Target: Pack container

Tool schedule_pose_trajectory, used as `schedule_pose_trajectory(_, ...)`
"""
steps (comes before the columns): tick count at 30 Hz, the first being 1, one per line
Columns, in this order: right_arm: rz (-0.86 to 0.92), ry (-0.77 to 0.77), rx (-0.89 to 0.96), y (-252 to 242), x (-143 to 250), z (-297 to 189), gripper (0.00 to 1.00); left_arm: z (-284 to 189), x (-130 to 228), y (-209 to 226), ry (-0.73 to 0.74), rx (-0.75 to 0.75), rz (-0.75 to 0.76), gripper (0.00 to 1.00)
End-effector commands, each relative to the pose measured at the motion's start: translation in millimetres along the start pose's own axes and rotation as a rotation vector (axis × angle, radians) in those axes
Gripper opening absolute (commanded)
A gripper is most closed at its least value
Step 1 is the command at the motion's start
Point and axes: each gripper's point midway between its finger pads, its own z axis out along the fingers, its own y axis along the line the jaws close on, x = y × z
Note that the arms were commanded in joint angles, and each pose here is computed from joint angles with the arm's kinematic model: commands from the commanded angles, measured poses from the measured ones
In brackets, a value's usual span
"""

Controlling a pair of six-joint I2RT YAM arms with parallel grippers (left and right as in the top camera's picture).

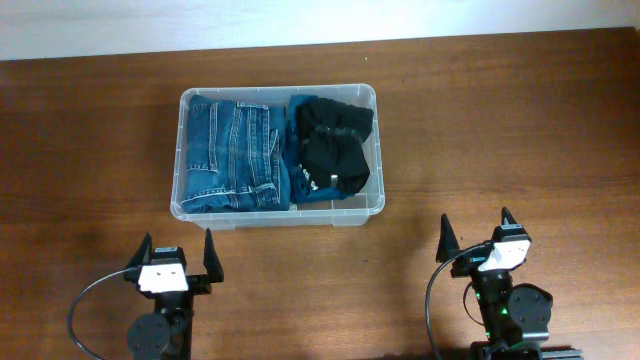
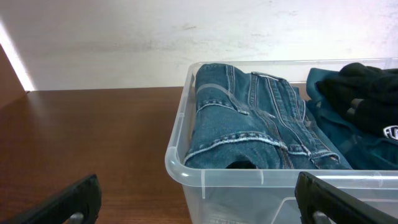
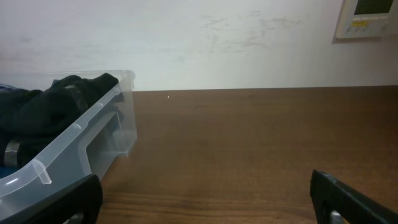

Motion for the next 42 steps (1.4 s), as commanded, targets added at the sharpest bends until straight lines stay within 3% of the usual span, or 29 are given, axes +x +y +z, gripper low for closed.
schedule_pose_trajectory(1,-0.008,0.000,0.005,-1.4,1.7,-0.2,0.98,0.2,2.0,-0.9,0.000,0.006,-0.003,0.99)
schedule_pose_trajectory(26,-0.098,0.000,-0.003,0.1,1.7,-0.2,0.98,0.2,2.0,-0.9,0.000,0.006,-0.003,0.99)
schedule_pose_trajectory(42,-0.040,-0.001,-0.015,2.2,1.5,-0.2,0.98,0.2,2.0,-0.9,0.000,0.006,-0.003,0.99)
